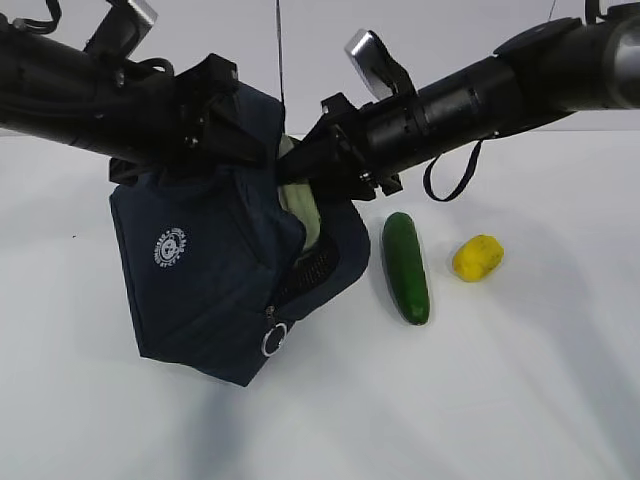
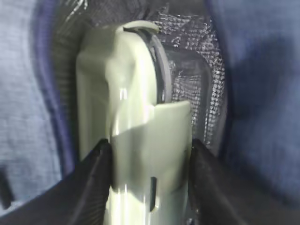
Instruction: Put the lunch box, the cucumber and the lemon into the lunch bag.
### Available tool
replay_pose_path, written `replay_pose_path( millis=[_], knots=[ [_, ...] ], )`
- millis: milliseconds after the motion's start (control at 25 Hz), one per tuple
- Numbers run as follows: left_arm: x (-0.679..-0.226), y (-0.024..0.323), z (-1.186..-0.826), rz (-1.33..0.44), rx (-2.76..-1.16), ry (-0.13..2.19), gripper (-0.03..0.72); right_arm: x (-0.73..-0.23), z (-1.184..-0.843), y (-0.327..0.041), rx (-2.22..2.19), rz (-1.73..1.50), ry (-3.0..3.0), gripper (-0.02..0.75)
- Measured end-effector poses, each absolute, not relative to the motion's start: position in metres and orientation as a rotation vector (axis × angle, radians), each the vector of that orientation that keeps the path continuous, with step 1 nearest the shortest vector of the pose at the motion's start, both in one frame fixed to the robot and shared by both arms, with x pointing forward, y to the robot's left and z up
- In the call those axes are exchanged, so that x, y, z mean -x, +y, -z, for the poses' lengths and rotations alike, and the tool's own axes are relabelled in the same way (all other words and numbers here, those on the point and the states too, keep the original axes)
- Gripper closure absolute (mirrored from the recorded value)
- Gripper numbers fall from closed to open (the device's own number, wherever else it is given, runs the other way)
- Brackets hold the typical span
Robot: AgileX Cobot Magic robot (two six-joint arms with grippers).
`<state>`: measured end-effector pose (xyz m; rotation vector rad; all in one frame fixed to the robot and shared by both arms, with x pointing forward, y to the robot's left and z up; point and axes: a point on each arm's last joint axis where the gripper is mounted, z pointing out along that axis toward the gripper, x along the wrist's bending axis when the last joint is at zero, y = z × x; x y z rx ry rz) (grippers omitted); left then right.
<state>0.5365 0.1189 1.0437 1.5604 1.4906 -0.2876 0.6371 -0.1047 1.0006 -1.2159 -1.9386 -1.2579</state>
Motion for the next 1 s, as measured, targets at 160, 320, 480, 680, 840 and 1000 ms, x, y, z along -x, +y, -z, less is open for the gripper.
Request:
replay_pose_path(
  millis=[160, 320, 480, 680, 840, 1000],
  knots=[
    [-0.5366, 0.1188, -1.0438, 0.289, -1.559, 1.491, 0.688, -0.6391, -0.9927, -0.1026, 1.207, 1.261, -1.940, 0.381],
    [-0.5366, 0.1188, -1.0439, 0.290, -1.557, 1.492, 0.688, -0.6398, -0.9925, -0.1021, 1.173, 1.293, -1.972, 0.381],
    [-0.5366, 0.1188, -1.0439, 0.290, -1.557, 1.492, 0.688, -0.6404, -0.9924, -0.1021, 1.157, 1.310, -1.994, 0.381],
    [-0.5367, 0.1188, -1.0439, 0.288, -1.556, 1.492, 0.688, -0.6404, -0.9924, -0.1021, 1.144, 1.318, -2.007, 0.381],
    [-0.5367, 0.1188, -1.0439, 0.288, -1.556, 1.492, 0.688, -0.6405, -0.9924, -0.1021, 1.144, 1.319, -2.009, 0.378],
    [-0.5369, 0.1189, -1.0439, 0.287, -1.554, 1.493, 0.688, -0.6405, -0.9924, -0.1021, 1.144, 1.319, -2.009, 0.346]
  ],
)
